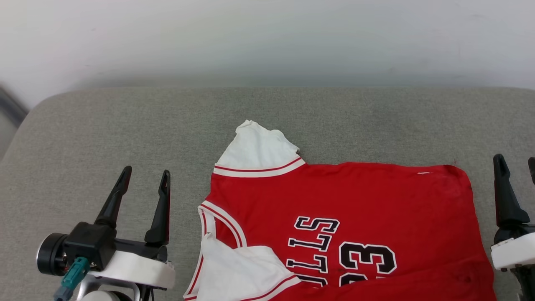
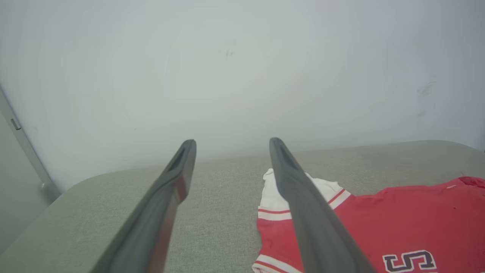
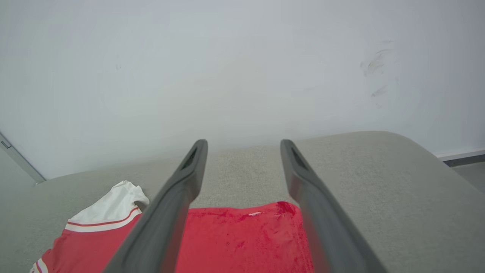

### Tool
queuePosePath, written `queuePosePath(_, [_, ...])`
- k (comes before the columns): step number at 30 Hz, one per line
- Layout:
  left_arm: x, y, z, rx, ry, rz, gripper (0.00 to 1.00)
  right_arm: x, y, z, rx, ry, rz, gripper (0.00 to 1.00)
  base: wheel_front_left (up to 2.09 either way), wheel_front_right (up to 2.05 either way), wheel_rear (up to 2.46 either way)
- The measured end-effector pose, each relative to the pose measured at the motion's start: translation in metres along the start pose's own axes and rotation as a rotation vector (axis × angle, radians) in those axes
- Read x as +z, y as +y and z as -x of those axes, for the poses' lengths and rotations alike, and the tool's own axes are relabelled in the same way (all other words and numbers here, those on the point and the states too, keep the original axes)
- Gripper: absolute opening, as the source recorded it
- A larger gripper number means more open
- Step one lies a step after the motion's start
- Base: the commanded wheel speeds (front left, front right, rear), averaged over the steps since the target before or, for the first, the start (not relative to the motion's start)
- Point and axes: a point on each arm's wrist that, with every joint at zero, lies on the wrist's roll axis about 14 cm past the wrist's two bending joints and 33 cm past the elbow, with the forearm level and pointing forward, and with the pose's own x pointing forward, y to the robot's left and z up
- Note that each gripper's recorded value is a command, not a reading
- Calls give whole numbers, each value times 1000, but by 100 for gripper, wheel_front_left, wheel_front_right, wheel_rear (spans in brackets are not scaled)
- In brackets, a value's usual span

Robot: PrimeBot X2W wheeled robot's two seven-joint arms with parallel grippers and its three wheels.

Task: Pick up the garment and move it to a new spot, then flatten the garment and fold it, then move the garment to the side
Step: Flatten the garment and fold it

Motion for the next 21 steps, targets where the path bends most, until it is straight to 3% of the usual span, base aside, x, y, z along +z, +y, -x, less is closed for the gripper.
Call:
queuePosePath(4, [-4,-9,-4,-29,-12,18,100,5,5,4,0,-88,-27,100,0,0,0])
queuePosePath(14, [-32,-18,-18,-156,61,27,100,-1,4,0,4,-92,37,100,0,0,0])
queuePosePath(21, [-48,-30,-65,-300,166,24,100,-16,-2,-10,-17,-62,40,100,0,0,0])
